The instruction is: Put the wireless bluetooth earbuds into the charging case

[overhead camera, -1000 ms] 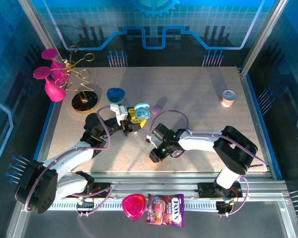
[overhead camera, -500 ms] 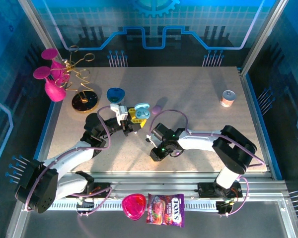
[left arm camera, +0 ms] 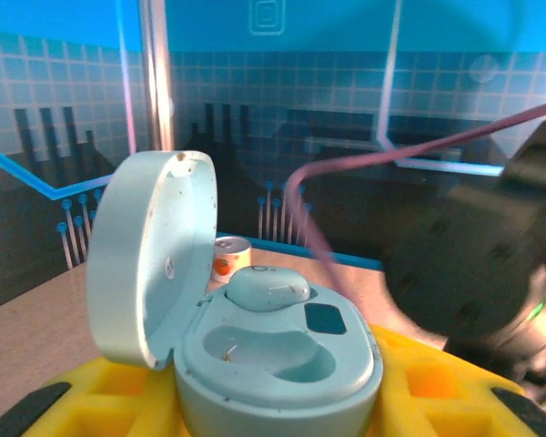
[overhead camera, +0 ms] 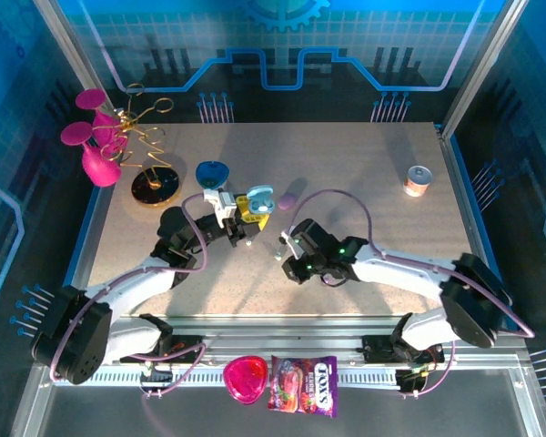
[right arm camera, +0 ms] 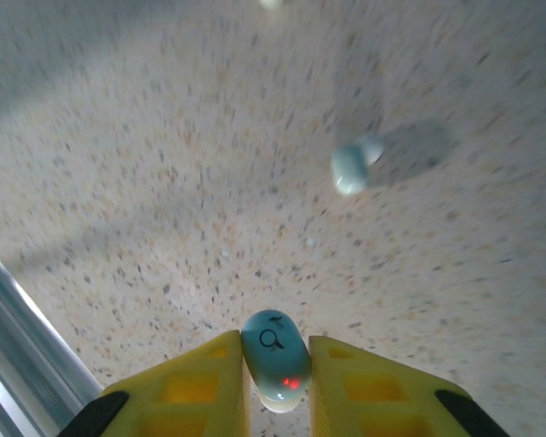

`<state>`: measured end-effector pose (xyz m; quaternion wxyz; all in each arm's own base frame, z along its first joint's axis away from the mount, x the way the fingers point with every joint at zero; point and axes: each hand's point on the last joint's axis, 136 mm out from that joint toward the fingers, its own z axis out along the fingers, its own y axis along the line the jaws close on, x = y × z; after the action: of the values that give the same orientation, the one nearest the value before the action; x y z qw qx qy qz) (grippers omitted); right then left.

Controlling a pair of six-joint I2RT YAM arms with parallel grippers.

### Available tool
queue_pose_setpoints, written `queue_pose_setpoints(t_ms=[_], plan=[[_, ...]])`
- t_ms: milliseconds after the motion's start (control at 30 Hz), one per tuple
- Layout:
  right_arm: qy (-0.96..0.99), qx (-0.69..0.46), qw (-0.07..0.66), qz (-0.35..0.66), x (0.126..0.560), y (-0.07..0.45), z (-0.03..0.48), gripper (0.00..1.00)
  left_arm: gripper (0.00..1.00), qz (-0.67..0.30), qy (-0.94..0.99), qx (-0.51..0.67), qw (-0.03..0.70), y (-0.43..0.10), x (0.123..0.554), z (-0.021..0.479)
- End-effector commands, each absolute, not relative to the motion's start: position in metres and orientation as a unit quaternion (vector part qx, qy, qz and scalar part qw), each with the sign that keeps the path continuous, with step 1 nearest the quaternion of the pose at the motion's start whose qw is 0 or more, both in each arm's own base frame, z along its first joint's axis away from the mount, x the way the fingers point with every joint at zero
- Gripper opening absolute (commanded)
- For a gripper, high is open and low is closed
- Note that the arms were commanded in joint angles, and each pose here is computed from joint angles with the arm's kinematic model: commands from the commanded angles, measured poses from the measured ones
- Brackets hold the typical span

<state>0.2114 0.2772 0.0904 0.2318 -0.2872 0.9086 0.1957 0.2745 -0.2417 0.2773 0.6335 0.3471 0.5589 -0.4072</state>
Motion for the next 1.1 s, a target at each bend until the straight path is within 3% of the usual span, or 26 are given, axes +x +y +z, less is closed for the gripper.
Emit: queue_pose_setpoints(t_ms=[0,233,533,767,1067], plan=[[0.904,-0.259,0.293,0.175,0.229,0.265,0.129,0.20,0.37,-0.355,0.560,0.328,0.673,-0.235,0.292,0.273],[0.862,-0.270,0.389,0.178,0.247,0.277,0.219,0.20,0.37,-0.311,0.575,0.283,0.702,-0.228,0.323,0.260],[0.799,-0.291,0.483,0.209,0.271,0.322,0.301,0.20,0.37,-0.315,0.562,0.280,0.711,-0.233,0.330,0.254],[0.794,-0.272,0.502,0.210,0.291,0.335,0.314,0.19,0.37,-0.307,0.567,0.278,0.713,-0.233,0.330,0.255],[0.803,-0.254,0.474,0.258,0.298,0.346,0.310,0.20,0.37,-0.315,0.567,0.276,0.710,-0.235,0.327,0.256]])
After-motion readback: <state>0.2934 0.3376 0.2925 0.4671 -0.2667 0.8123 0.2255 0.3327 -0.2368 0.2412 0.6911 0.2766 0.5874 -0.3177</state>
